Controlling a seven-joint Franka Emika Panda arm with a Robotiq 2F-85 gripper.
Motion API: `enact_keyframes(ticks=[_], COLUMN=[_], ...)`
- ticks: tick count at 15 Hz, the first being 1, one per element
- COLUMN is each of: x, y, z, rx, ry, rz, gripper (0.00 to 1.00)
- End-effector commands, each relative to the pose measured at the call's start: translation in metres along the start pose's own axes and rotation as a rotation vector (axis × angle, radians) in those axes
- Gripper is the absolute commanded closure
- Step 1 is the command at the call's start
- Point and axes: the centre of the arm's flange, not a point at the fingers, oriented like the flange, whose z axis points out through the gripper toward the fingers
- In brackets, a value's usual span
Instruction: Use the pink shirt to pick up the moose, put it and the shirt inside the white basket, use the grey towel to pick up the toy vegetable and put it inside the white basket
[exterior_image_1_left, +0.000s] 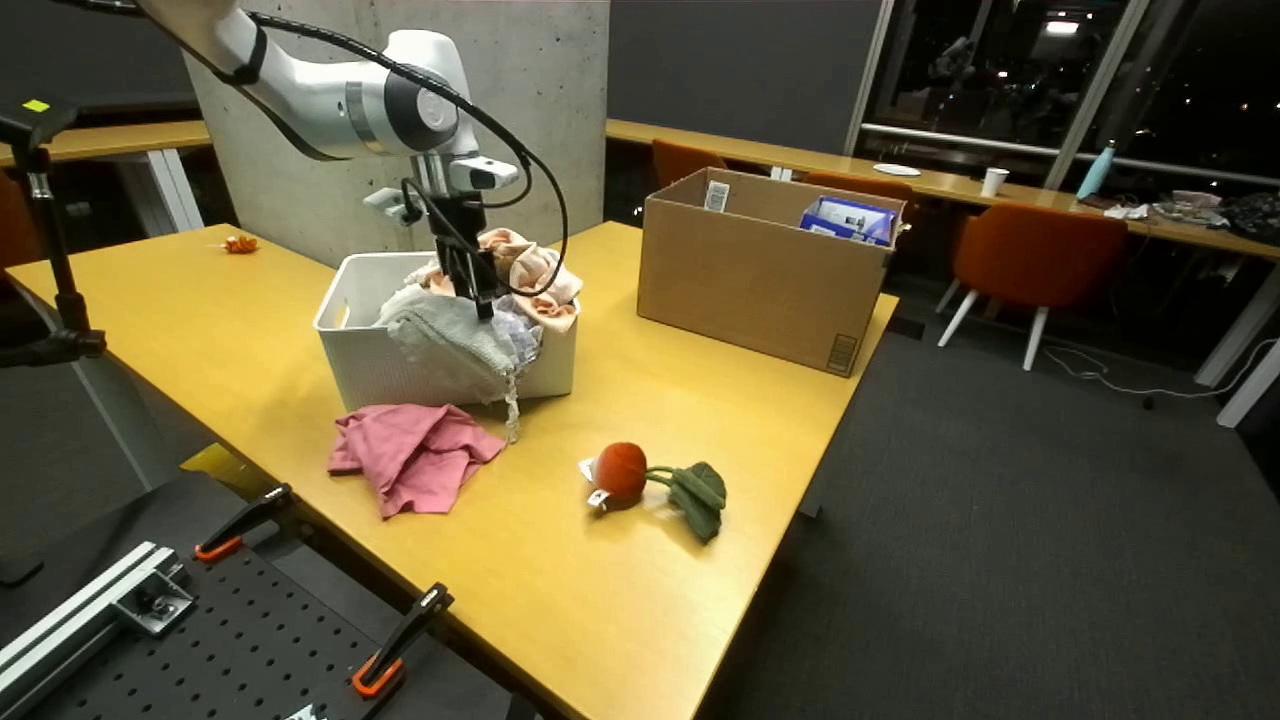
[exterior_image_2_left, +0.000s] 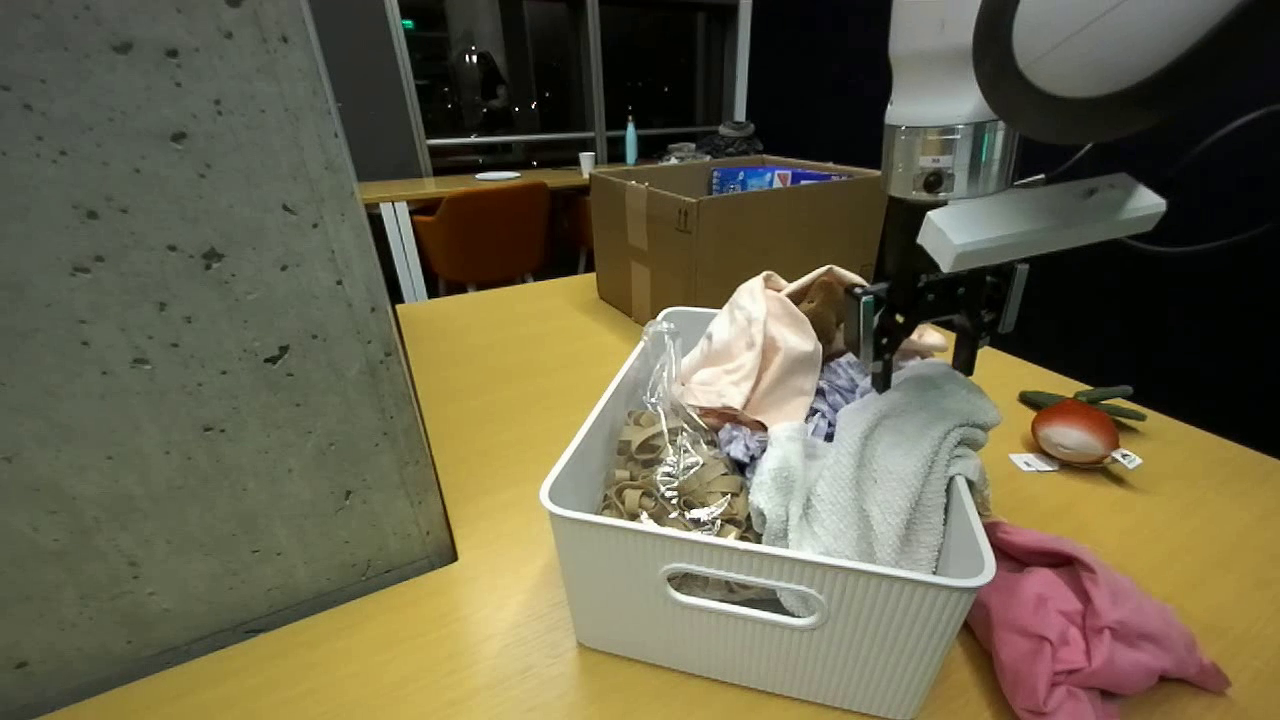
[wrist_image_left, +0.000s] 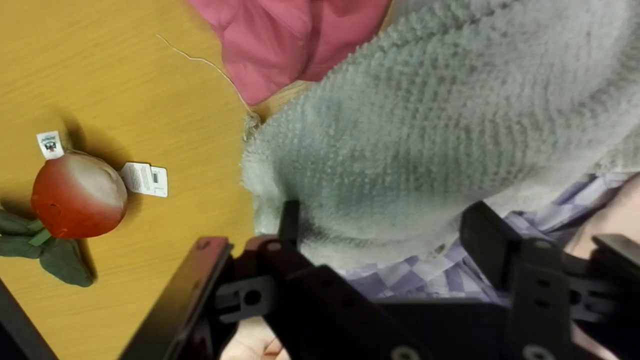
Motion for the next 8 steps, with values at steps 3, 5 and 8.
enact_keyframes(ticks=[3,5,8], x=[-0.003,-0.009,-0.024], y=[-0.015,-0.018,-0.021], z=[-0.012,-0.017,-0.03], rx=[-0.03,-0.026,-0.028], ry=[0.022,0.028,0.05], rz=[-0.034,-0.039,-0.041], gripper=[0.64,0.8,0.99])
